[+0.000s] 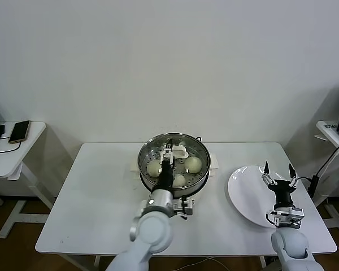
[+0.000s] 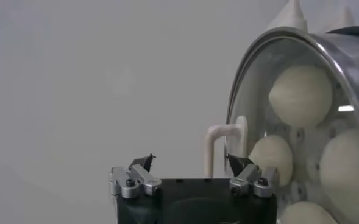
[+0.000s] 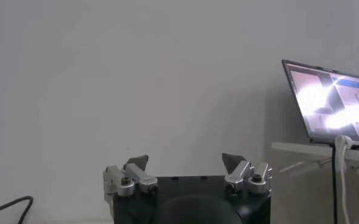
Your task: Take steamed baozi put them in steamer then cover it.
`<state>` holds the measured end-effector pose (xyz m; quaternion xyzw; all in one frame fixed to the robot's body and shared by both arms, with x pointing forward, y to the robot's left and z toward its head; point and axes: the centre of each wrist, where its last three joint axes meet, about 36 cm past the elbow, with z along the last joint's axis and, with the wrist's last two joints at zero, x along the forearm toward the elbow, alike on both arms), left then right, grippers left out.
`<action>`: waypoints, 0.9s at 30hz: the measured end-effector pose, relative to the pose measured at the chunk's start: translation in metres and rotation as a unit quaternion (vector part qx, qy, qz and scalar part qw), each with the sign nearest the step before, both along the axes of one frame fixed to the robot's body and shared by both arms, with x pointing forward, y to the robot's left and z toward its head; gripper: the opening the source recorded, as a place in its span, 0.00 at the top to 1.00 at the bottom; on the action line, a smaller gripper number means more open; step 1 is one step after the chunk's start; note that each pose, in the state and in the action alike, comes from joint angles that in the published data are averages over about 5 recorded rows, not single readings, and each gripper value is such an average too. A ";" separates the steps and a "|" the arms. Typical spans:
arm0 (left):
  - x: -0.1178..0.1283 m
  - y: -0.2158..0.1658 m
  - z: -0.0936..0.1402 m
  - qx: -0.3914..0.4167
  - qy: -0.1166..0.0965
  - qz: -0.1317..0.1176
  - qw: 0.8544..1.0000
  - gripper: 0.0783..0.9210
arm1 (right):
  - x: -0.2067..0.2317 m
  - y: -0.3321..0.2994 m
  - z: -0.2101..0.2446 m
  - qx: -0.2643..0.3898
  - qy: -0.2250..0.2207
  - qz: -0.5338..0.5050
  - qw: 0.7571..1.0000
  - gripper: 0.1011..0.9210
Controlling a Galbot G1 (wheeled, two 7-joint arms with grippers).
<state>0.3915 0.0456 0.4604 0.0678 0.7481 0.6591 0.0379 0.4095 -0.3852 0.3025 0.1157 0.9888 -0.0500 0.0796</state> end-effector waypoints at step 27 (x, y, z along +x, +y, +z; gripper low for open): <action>-0.026 0.226 -0.046 -0.503 0.064 0.011 0.862 0.12 | -0.035 0.022 -0.011 0.068 0.077 0.032 0.994 0.12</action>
